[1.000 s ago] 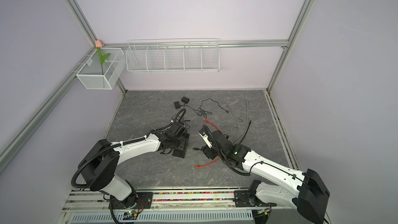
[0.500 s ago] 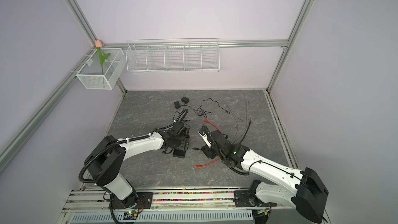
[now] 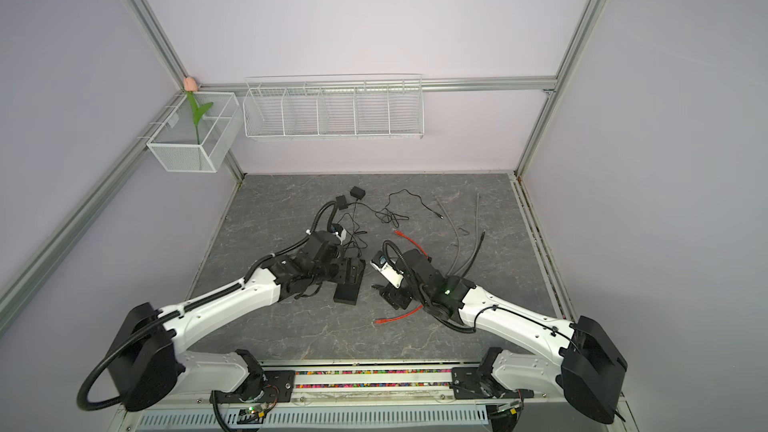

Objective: Insert the plug into the switch port
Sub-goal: 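Grasp the black ethernet cable plug with the right gripper while left gripper releases the switch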

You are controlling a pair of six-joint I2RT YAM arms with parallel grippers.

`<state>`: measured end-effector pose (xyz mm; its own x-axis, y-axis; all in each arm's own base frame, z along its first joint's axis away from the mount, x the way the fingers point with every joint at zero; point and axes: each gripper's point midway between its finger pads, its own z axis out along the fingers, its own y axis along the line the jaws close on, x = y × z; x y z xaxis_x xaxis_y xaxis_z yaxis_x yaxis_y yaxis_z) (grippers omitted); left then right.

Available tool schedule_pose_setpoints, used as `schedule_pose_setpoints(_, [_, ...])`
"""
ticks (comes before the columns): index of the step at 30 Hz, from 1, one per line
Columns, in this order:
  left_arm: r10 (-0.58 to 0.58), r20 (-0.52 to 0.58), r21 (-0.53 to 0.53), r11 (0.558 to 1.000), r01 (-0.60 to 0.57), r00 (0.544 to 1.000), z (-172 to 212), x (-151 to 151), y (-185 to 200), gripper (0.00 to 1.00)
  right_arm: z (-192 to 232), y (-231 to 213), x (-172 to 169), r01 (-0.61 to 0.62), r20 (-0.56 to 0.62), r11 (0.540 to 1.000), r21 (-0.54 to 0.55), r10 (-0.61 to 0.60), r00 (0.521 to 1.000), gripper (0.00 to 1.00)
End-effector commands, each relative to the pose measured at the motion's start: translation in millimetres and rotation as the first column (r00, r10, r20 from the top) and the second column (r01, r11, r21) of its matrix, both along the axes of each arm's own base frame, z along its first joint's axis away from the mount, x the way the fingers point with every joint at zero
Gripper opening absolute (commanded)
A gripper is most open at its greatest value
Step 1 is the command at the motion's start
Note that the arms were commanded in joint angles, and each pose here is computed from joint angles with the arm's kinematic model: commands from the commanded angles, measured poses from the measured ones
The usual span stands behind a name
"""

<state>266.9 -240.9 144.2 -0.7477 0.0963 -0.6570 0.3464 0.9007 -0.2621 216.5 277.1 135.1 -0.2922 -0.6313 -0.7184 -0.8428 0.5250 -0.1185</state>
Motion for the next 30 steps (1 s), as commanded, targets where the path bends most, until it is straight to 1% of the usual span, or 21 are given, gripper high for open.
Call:
schedule_pose_setpoints(1, [0.027, 0.02, -0.103, 0.994, -0.024, 0.999, 4, -4, 10, 0.99, -10, 12, 3, -0.081, -0.02, 0.995, -0.056, 0.08, 0.997, 0.75])
schedule_pose_setpoints(3, [0.03, 0.037, -0.181, 0.983, -0.023, 0.999, 11, -9, 15, 0.99, -28, 7, 12, -0.058, -0.072, 0.99, -0.132, 0.048, 0.996, 0.72])
schedule_pose_setpoints(5, [0.031, 0.083, -0.244, 0.97, -0.01, 0.996, 20, -14, 19, 0.99, -56, 2, 12, -0.059, -0.139, 0.976, -0.209, 0.03, 0.99, 0.7])
schedule_pose_setpoints(7, [0.053, 0.116, -0.267, 0.963, -0.02, 0.992, 25, -18, 28, 1.0, -61, 9, 17, -0.069, -0.153, 0.974, -0.214, 0.036, 0.988, 0.69])
schedule_pose_setpoints(9, [0.063, 0.135, -0.278, 0.96, -0.023, 0.989, 29, -23, 35, 0.97, -70, 9, 19, -0.074, -0.165, 0.973, -0.221, 0.037, 0.986, 0.69])
schedule_pose_setpoints(10, [0.06, 0.14, -0.284, 0.959, -0.018, 0.988, 31, -26, 37, 0.94, -73, 10, 21, -0.073, -0.171, 0.972, -0.222, 0.035, 0.985, 0.69])
schedule_pose_setpoints(11, [0.051, 0.142, -0.296, 0.955, -0.007, 0.988, 33, -30, 38, 0.9, -75, 9, 25, -0.066, -0.178, 0.973, -0.222, 0.026, 0.984, 0.7])
schedule_pose_setpoints(14, [0.017, 0.153, -0.336, 0.941, 0.036, 0.988, 39, -39, 36, 0.85, -83, 6, 32, -0.058, -0.22, 0.972, -0.229, 0.006, 0.976, 0.69])
schedule_pose_setpoints(15, [0.01, 0.159, -0.347, 0.937, 0.046, 0.987, 40, -41, 35, 0.85, -87, 5, 32, -0.062, -0.241, 0.969, -0.238, 0.003, 0.971, 0.68])
schedule_pose_setpoints(18, [0.018, 0.186, -0.385, 0.921, 0.056, 0.982, 44, -45, 37, 0.87, -94, 2, 33, -0.067, -0.283, 0.959, -0.274, -0.013, 0.959, 0.65])
schedule_pose_setpoints(22, [0.02, 0.198, -0.421, 0.904, 0.067, 0.98, 45, -48, 37, 1.0, -100, 1, 29, -0.104, -0.325, 0.947, -0.304, -0.001, 0.946, 0.62])
schedule_pose_setpoints(27, [0.022, 0.22, -0.434, 0.898, 0.077, 0.975, 51, -50, 39, 0.99, -113, -6, 22, -0.133, -0.396, 0.927, -0.35, -0.018, 0.918, 0.56])
schedule_pose_setpoints(30, [0.025, 0.24, -0.439, 0.894, 0.085, 0.971, 54, -51, 41, 0.99, -120, -11, 21, -0.127, -0.421, 0.921, -0.369, -0.043, 0.906, 0.49])
